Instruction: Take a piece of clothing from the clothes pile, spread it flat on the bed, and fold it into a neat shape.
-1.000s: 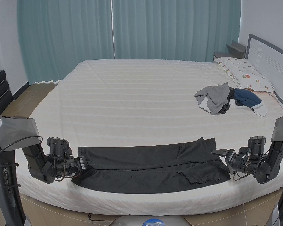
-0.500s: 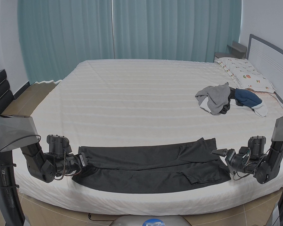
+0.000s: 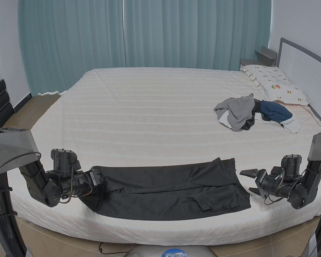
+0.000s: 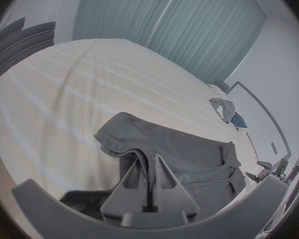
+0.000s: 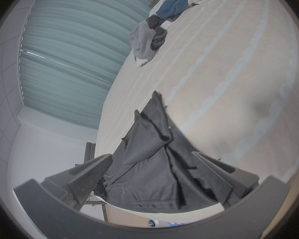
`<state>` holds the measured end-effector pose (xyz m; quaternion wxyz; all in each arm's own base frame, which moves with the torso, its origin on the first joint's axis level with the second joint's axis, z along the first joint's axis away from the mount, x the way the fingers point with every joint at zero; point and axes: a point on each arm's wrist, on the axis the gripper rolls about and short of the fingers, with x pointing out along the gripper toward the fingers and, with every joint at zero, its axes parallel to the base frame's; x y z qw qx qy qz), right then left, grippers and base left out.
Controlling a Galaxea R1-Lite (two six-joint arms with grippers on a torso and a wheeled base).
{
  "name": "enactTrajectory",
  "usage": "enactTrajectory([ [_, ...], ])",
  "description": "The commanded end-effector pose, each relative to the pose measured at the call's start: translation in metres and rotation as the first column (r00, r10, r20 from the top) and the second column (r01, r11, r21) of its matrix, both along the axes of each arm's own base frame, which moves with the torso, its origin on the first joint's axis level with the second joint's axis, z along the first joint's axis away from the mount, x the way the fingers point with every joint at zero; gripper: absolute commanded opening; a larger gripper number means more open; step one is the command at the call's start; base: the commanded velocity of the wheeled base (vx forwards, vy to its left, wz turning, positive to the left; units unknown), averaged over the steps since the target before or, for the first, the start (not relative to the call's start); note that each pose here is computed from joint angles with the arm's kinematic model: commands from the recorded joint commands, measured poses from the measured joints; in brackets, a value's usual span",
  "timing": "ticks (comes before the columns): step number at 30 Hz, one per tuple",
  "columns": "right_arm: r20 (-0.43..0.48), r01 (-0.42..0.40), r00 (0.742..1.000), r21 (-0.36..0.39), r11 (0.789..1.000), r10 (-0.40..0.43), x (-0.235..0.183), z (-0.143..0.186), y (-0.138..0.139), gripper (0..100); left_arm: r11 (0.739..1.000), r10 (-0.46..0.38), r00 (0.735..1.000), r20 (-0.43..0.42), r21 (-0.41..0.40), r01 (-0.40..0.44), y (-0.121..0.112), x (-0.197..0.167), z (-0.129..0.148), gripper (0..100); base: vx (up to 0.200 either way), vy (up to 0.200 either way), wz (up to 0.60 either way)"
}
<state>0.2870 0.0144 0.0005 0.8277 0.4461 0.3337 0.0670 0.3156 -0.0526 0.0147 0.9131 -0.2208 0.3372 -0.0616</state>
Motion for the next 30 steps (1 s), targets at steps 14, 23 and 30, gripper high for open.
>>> enactTrajectory([
  [14,0.003,-0.003,1.000,0.000,1.000,0.003,0.000,0.001,0.001,100,0.999,-0.048,0.999,-0.010,0.002,0.048,-0.065,0.003,0.033,0,0.000,-0.200,0.00],
  [23,0.004,-0.004,1.000,0.000,1.000,0.004,0.000,0.001,0.001,100,0.998,-0.065,0.994,-0.087,-0.025,0.063,-0.108,0.011,0.049,0,0.000,-0.200,0.00],
  [30,0.004,-0.007,1.000,0.000,1.000,0.007,0.000,0.001,0.002,100,0.994,-0.098,0.990,-0.102,-0.047,0.094,-0.135,0.017,0.063,0,0.000,-0.200,0.00],
])
